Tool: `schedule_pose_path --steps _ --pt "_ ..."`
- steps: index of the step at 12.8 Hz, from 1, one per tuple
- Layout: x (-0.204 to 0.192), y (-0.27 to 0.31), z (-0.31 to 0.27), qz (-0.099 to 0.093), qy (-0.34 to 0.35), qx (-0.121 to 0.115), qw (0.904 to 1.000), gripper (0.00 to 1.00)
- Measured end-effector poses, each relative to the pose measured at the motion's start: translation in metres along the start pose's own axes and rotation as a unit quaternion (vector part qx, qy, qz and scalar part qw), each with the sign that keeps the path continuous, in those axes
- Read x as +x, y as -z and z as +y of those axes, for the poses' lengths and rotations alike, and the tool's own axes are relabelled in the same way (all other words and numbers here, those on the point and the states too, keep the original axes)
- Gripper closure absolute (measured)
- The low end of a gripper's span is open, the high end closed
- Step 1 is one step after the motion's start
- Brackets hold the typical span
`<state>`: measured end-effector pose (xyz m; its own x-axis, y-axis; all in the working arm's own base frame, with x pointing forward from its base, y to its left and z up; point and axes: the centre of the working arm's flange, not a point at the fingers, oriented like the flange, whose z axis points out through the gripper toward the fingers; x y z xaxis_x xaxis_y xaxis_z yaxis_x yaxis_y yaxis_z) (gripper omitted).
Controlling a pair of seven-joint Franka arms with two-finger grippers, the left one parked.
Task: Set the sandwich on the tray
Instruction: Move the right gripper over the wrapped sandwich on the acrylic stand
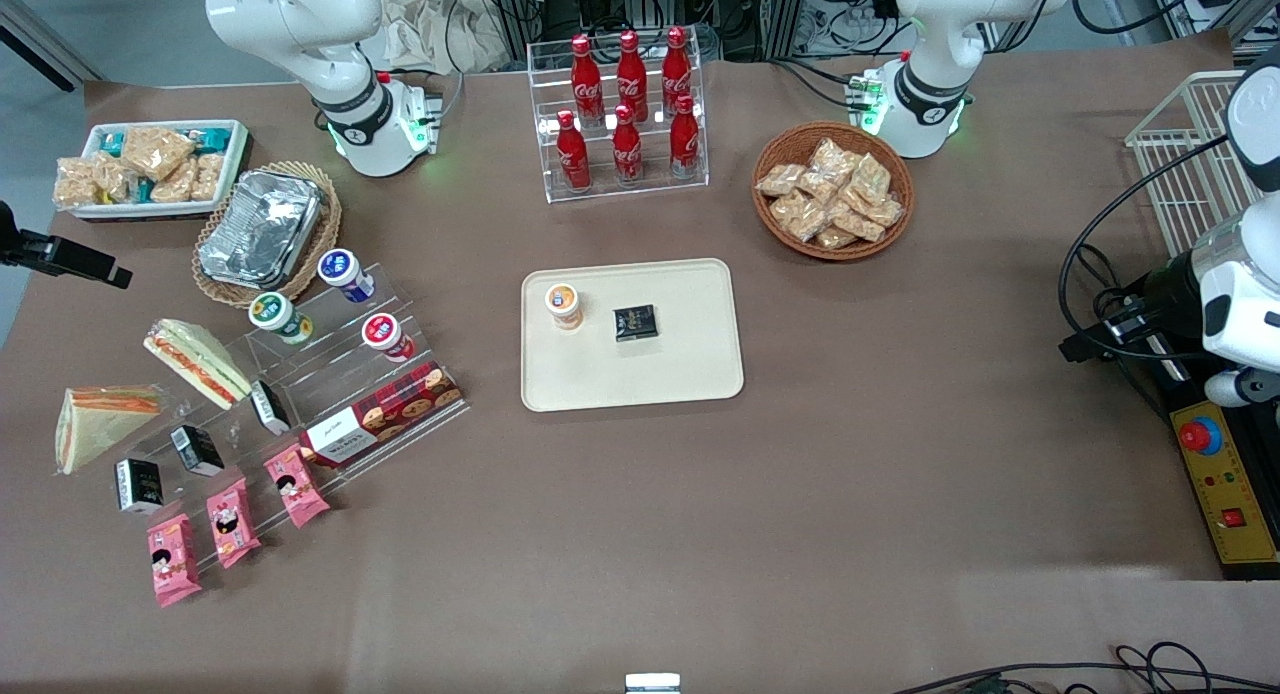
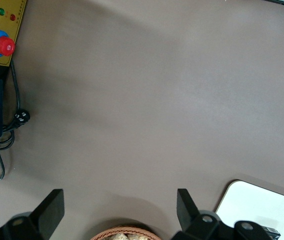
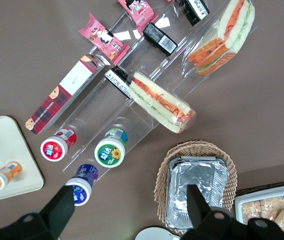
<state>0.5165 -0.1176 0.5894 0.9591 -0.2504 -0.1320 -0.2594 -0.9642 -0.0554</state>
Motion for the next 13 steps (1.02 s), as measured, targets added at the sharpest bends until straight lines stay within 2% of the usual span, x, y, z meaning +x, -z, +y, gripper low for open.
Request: schedule_pose_path --steps 6,8,9,11,13 --pt "0.001 0.001 0.005 0.002 -0.005 0.000 1.0000 0.00" --pt "0.002 0.007 0.013 0.013 -0.012 -0.016 0.9997 0.00" --pt "0.004 0.010 0.017 0.024 -0.023 -0.030 0.9990 0.00" --pt "0.013 0.016 0.023 0.064 -0.065 -0.052 0.9945 0.00" --pt "0.029 0.013 0.033 0.094 -0.093 -0.060 0.9894 0.00"
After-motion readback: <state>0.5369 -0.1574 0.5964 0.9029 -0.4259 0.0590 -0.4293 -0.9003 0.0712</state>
